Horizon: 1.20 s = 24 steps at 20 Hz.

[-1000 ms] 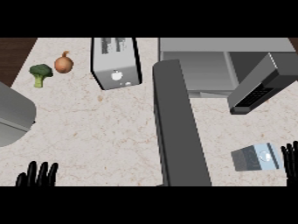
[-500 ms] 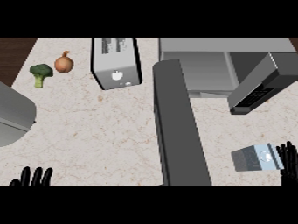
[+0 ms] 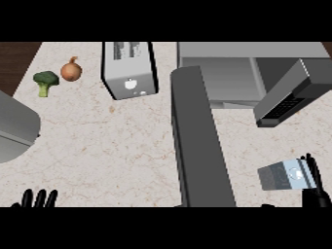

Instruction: Pick up the milk, place it into the microwave and close the microwave

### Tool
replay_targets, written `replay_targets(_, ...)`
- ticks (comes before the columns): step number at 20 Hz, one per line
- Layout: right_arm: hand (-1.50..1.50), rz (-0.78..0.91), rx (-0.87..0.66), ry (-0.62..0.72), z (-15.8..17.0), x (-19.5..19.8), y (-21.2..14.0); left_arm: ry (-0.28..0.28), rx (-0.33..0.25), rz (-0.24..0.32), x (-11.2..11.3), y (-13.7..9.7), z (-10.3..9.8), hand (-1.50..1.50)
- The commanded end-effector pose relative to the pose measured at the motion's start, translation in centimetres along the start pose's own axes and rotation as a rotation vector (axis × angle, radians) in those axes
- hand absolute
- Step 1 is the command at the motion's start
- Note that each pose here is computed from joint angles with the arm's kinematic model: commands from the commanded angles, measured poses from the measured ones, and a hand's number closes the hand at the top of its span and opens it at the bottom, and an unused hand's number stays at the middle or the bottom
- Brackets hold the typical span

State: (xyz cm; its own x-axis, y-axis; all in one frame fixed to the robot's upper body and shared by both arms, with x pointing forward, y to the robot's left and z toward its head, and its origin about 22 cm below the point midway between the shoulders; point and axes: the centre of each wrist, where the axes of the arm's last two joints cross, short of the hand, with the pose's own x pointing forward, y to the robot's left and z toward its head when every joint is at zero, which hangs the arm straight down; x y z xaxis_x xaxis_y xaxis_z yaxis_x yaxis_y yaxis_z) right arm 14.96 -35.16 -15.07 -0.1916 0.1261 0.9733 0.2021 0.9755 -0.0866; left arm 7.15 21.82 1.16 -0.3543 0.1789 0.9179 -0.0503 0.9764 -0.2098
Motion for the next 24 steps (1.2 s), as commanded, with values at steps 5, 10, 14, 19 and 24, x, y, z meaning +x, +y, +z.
replay_targets(5, -1.50, -0.053, 0.037, -0.037, -0.6, -0.9, 0.3, 0.004, -0.004, -0.011, 0.9, -1.5, 0.7, -1.50)
replay_targets(10, -1.50, -0.061, 0.023, -0.035, -2.5, -0.9, 2.5, 0.010, -0.004, -0.001, -0.7, -0.9, 0.3, -1.50)
replay_targets(14, -1.50, -0.009, -0.070, -0.044, -2.6, -0.9, 1.9, 0.009, -0.008, -0.009, -1.5, 0.4, 2.7, -1.50)
replay_targets(19, 1.50, 0.137, -0.032, -0.085, -5.7, -0.3, 1.4, 0.010, -0.005, -0.010, -0.4, -0.4, 0.4, -1.50)
replay_targets(24, 1.50, 0.154, -0.131, -0.109, -5.9, -0.9, 2.8, 0.010, -0.013, 0.001, -0.6, -1.4, 1.1, -1.50)
